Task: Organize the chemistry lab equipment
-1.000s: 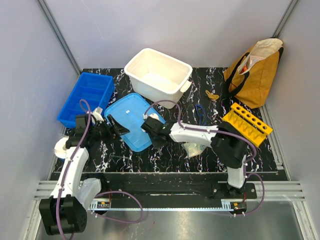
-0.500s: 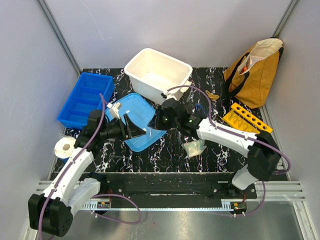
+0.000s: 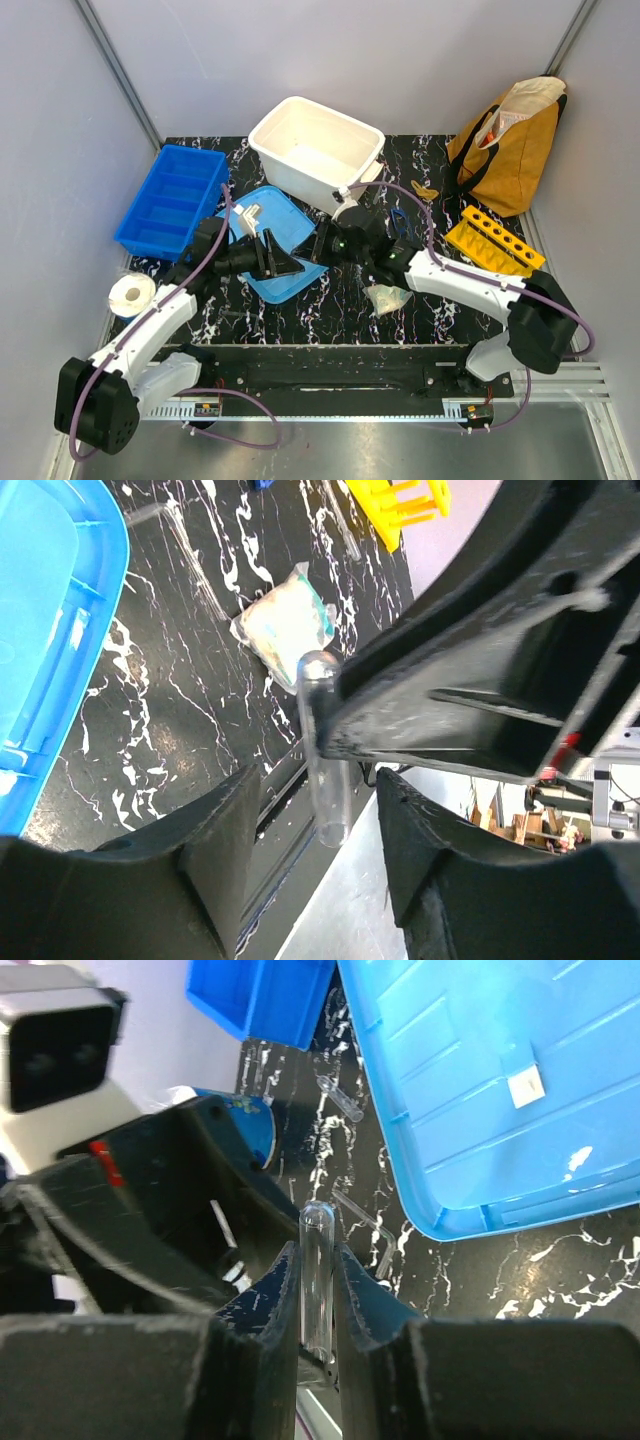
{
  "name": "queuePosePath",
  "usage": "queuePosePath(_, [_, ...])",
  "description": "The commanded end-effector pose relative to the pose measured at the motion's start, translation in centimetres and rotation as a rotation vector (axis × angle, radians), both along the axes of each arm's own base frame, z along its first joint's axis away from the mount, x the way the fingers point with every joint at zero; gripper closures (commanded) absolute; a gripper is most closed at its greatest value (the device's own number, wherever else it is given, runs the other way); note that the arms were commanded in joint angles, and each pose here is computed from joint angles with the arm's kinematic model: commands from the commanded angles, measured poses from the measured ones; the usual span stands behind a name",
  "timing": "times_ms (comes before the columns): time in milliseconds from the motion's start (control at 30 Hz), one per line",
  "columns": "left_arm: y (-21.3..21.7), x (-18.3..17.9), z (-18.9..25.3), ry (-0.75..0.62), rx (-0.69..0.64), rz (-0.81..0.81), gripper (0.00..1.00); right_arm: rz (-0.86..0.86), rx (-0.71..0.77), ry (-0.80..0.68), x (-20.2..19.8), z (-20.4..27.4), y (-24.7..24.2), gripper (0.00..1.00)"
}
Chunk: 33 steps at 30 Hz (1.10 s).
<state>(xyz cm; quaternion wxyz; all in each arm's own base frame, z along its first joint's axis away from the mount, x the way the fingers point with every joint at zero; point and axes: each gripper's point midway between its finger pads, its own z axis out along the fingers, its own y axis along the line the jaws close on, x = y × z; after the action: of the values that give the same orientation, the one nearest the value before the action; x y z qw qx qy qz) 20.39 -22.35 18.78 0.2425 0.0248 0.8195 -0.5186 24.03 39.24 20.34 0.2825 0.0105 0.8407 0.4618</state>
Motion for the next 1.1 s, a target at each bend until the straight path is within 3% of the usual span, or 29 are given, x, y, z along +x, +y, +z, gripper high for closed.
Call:
queuePosePath(0, [-1.0, 1.0, 2.6, -0.111, -0.032, -0.021, 0.49, -0.017, 0.132, -0.072, 0.1, 4.8, 0.0, 0.79])
queuePosePath(333, [-1.5, 0.7, 3.0, -0.141, -0.043, -0.052, 0.73, -0.018, 0.145, -0.086, -0.4, 5.1, -0.8, 0.79])
queuePosePath(533, [-1.2, 0.5, 3.7, -0.207, 0.013, -0.099, 0.83, 0.004, 0.119, -0.098, -0.4, 5.1, -2.2, 0.72])
queuePosePath(700, [-0.7, 0.4, 4.8, -0.305, 0.081, -0.126, 0.83, 0.047, 0.104, -0.121, -0.2, 6.9, -5.6, 0.59])
queuePosePath(1067, [-1.3, -1.5, 5.2, -0.486, 0.248, -0.230, 0.83, 0.434, 0.118, -0.083, -4.2, 9.9, -6.9, 0.46])
